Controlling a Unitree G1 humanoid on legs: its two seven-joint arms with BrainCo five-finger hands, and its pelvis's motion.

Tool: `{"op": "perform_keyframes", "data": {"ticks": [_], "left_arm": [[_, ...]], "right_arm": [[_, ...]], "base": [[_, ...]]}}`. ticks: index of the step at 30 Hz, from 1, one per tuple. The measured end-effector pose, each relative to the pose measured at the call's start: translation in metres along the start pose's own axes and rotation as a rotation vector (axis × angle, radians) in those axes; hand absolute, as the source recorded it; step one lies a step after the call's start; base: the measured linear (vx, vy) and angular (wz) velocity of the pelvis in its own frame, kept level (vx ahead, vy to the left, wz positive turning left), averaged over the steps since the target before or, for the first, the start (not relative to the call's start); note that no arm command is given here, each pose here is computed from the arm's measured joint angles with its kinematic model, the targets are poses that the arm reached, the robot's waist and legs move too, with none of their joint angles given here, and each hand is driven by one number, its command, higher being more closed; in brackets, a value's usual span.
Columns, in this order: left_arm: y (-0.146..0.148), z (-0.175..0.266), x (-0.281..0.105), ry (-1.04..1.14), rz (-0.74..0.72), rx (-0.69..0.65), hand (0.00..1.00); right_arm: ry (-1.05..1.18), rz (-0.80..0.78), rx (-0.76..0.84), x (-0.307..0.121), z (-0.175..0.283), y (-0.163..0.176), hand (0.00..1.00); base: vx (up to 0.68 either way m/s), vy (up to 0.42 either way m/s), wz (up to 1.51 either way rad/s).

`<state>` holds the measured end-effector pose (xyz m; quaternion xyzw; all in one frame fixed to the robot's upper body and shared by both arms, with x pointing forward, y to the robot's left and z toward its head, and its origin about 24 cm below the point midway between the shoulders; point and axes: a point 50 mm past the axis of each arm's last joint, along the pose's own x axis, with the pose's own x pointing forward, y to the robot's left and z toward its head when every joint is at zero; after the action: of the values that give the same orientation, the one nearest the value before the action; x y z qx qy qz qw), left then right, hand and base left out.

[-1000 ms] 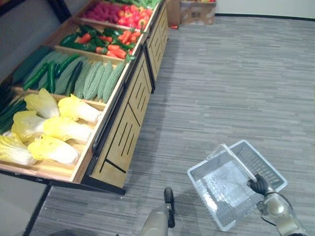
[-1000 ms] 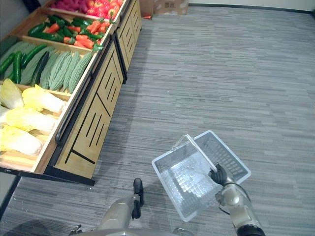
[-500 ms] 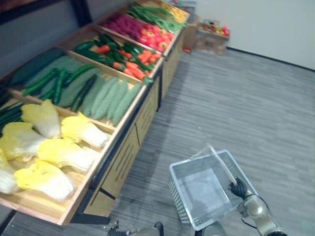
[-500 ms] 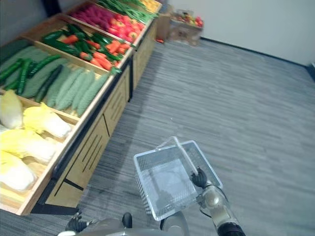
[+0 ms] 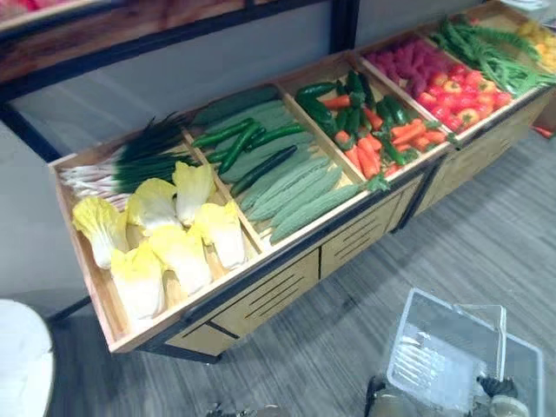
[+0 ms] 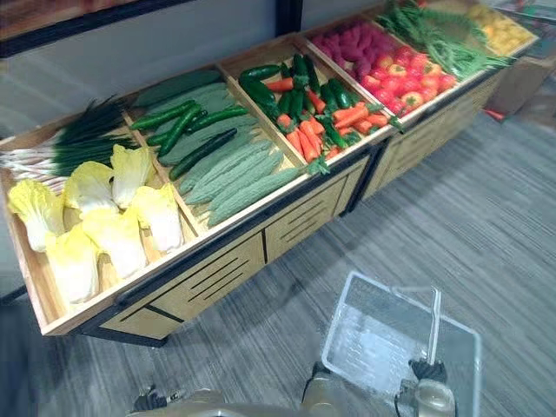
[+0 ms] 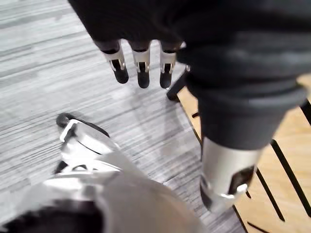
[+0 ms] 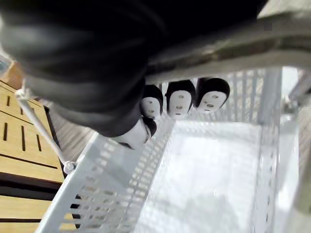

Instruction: Pick vegetable in the basket

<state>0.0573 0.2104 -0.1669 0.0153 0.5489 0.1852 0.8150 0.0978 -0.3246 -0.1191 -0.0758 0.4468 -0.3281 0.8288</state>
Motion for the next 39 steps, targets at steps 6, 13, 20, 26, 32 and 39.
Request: {"op": "perform_keyframes", "data": {"ticks": [6, 13, 20, 26, 32, 39], "left_arm": [[-0.001, -0.003, -0.001, 0.001, -0.003, -0.032, 0.00], [0.002, 0.003, 0.000, -0.014, -0.008, -0.046, 0.00], [-0.003, 0.000, -0.001, -0.007, -0.017, -0.045, 0.00], [-0.001, 0.002, 0.000, -0.012, -0.016, -0.025, 0.00], [0.006, 0.005, 0.001, -0.030, -0.020, 0.066, 0.00], [0.023, 0.040, 0.008, -0.127, 0.033, 0.045, 0.00]], "right_arm": [[0.076, -0.035, 0.087, 0.000, -0.015, -0.009, 1.00], [0.133, -0.013, 0.147, -0.003, -0.025, 0.003, 1.00], [0.112, 0.076, 0.132, -0.005, -0.016, 0.032, 1.00], [0.091, 0.132, 0.106, -0.009, -0.013, 0.049, 1.00], [0.043, 0.148, 0.093, -0.008, 0.001, 0.055, 1.00], [0.112, 0.140, 0.142, -0.011, -0.016, 0.055, 1.00]], "base": [[0.11, -0.185, 0.72], [0.03, 0.074, 0.86], [-0.04, 0.039, 0.23], [-0.01, 0.060, 0.10], [0.09, 0.134, 0.08], [0.18, -0.019, 0.38]]}}
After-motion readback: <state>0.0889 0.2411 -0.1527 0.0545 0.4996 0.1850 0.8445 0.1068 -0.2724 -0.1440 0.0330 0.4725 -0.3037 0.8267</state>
